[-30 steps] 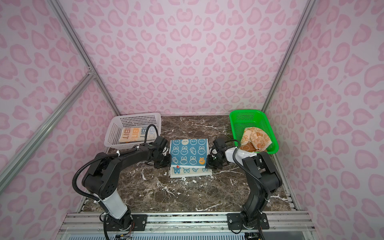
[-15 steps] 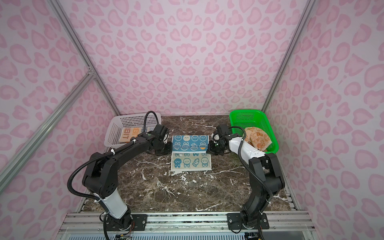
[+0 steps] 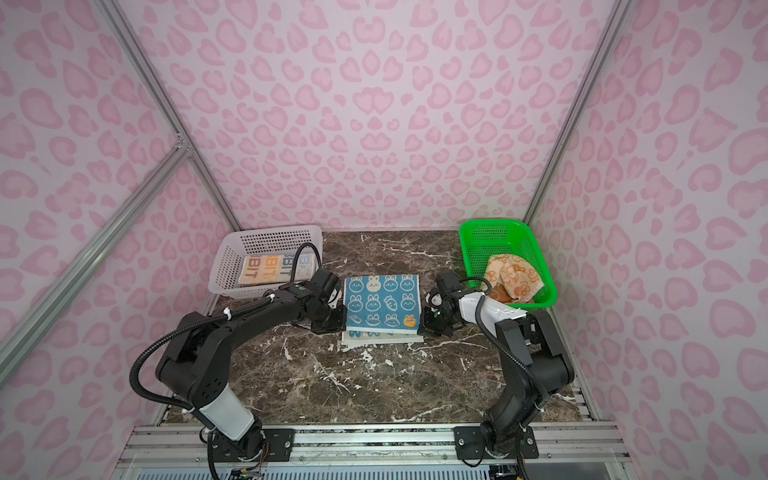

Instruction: Fold and stack the towels

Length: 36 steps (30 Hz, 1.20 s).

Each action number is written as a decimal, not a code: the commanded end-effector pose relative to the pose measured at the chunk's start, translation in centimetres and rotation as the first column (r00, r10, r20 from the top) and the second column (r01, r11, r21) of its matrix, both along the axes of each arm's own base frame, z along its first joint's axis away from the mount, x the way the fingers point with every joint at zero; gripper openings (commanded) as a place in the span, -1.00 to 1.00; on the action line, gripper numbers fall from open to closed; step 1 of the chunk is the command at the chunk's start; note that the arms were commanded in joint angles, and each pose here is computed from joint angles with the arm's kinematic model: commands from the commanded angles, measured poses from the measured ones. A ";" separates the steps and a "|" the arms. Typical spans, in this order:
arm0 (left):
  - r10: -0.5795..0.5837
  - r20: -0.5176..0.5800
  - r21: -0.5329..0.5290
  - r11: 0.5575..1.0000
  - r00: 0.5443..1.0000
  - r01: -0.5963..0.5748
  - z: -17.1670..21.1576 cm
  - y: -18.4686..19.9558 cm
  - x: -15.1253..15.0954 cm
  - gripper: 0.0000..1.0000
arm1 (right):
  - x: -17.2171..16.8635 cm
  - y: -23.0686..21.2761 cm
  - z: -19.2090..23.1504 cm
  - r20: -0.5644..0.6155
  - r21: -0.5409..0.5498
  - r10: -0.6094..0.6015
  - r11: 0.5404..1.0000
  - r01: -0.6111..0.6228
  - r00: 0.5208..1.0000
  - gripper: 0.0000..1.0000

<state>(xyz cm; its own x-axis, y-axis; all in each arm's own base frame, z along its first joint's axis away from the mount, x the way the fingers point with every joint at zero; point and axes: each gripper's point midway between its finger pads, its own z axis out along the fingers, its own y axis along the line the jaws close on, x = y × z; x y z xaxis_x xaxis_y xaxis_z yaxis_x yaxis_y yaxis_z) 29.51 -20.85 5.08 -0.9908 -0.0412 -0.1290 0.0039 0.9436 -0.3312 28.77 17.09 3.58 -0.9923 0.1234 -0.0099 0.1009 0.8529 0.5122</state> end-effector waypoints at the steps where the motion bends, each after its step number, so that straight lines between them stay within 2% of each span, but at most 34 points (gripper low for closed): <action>1: 0.023 0.002 0.027 0.999 1.000 -0.023 -0.7 0.3 0.5 -0.95 | 0.4 -0.2 -0.5 0.007 -0.014 0.002 1.000 -0.002 1.000 -1.00; 7: 0.009 -0.019 0.037 0.999 1.000 -0.008 -1.1 0.1 0.7 -0.95 | 0.7 -0.4 -0.4 0.005 -0.019 0.005 1.000 -0.005 1.000 -1.00; 16: -0.004 -0.025 -0.004 1.000 1.000 0.004 0.7 -0.4 -0.3 -0.95 | 0.7 -0.6 1.2 0.034 -0.029 0.019 0.999 -0.018 0.999 -1.00; 28: -0.028 -0.103 0.001 1.000 0.994 0.028 -2.3 -0.9 -2.9 -0.95 | -0.7 -1.1 -1.9 -0.019 -0.047 -0.005 0.999 0.004 1.000 -1.00; 36: -0.035 -0.089 0.045 0.998 0.995 0.039 -2.6 -0.2 -0.1 -0.95 | 0.1 0.0 -1.5 -0.014 -0.010 -0.015 1.000 0.015 1.000 -1.00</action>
